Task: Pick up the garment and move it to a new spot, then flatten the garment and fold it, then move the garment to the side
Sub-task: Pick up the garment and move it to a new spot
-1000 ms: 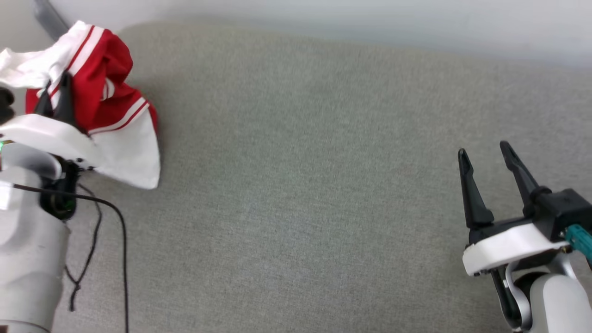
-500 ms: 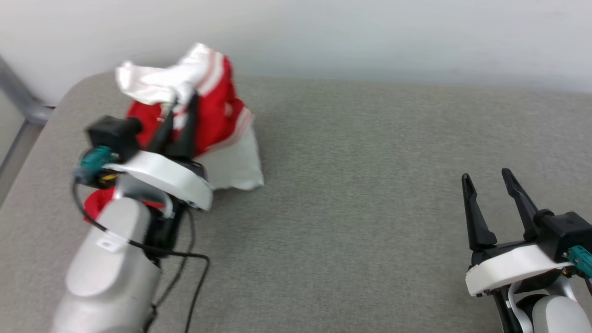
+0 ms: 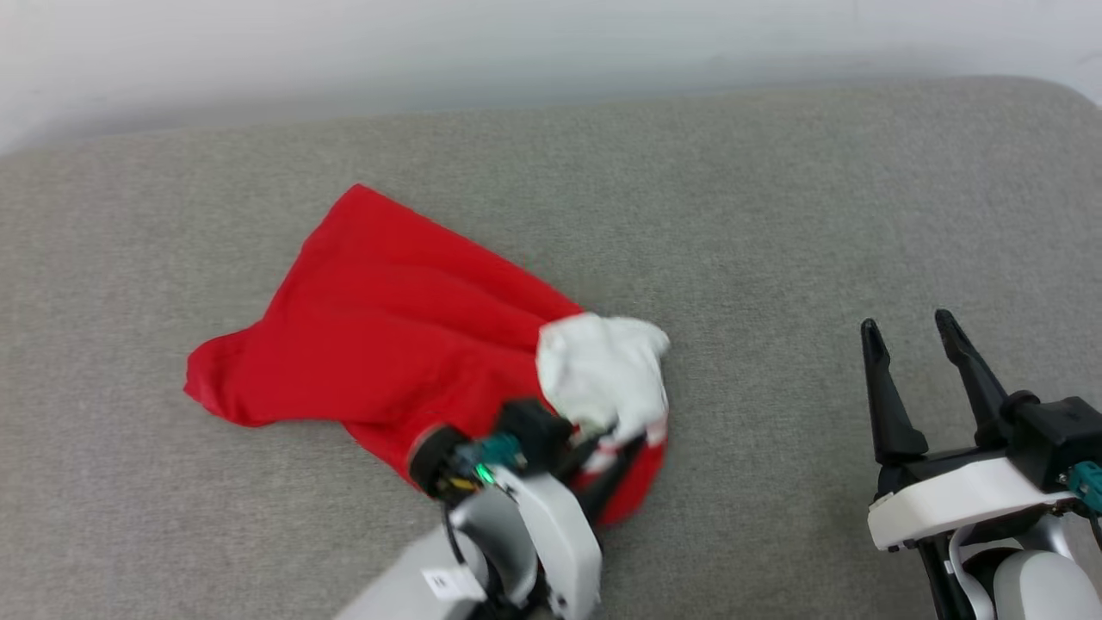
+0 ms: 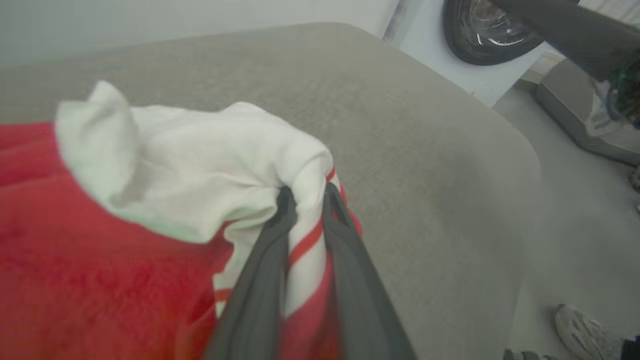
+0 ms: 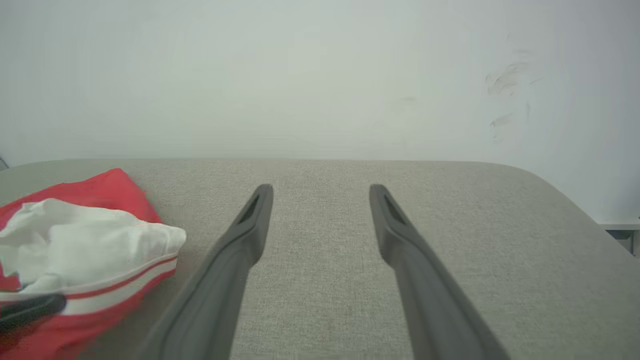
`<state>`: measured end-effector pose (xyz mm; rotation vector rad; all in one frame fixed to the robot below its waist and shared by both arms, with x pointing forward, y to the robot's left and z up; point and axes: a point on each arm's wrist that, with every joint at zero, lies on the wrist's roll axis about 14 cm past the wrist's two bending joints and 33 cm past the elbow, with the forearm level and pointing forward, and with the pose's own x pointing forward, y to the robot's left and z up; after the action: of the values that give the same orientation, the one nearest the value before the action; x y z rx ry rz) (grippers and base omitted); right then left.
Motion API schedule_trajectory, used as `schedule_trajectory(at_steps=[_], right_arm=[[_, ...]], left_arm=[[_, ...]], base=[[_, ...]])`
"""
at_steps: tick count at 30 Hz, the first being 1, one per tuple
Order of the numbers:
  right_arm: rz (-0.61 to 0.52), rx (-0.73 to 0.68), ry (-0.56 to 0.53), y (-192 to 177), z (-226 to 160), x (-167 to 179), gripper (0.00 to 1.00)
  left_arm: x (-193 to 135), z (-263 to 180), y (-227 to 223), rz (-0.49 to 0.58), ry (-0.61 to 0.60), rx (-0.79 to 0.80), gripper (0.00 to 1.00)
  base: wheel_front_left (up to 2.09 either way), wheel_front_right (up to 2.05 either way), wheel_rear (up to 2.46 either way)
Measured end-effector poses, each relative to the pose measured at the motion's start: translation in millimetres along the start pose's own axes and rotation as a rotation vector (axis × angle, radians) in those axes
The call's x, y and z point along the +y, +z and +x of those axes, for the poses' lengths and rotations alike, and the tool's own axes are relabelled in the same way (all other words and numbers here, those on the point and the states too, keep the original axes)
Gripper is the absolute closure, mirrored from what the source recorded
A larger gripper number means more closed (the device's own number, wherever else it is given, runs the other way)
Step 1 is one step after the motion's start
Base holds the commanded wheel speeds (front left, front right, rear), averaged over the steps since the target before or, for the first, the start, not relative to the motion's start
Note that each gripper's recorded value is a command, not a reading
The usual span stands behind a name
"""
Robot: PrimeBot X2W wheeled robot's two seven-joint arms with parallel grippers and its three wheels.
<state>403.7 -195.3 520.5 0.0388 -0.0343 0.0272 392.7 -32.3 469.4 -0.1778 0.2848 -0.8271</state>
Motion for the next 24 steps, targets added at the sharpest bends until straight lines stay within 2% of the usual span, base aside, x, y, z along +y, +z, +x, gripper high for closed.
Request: schedule_trajectory(at_steps=[5,6,7,8,11,16,20,24], right_arm=[[-0.002,0.026,-0.024,-11.5,-1.1,-8.0,0.00],[0.001,0.029,-0.025,-13.1,-0.8,-8.5,0.00],[0.001,0.032,-0.025,-14.2,-0.3,-8.6,0.00],[0.002,0.034,-0.023,-15.1,0.4,-7.8,0.00],[0.000,0.032,-0.013,-15.0,3.6,-4.6,0.00],[-0.003,0.017,0.016,-7.9,4.8,5.5,0.00],[0.001,0.008,0.037,-2.2,1.1,13.1,0.00],[0.004,0.002,0.058,2.4,-3.3,20.4,0.00]], left_arm=[[-46.8,-4.8,-61.0,-0.038,-0.142,0.175,0.99],[-51.9,-6.0,-65.9,-0.037,-0.160,0.188,0.64],[-56.2,-7.1,-69.3,-0.047,-0.173,0.198,0.18],[-59.1,-8.5,-70.5,-0.053,-0.181,0.198,0.00],[-55.0,-7.3,-54.4,-0.021,-0.182,0.122,0.00],[-41.3,-7.1,2.2,0.052,-0.139,-0.110,0.00],[-22.4,-18.8,38.5,0.098,-0.042,-0.240,0.00],[7.9,-39.9,68.8,0.124,0.111,-0.341,0.00]], base=[[0.00,0.00,0.00],[0.00,0.00,0.00],[0.00,0.00,0.00],[0.00,0.00,0.00],[0.00,0.00,0.00],[0.00,0.00,0.00],[0.00,0.00,0.00],[0.00,0.00,0.00]])
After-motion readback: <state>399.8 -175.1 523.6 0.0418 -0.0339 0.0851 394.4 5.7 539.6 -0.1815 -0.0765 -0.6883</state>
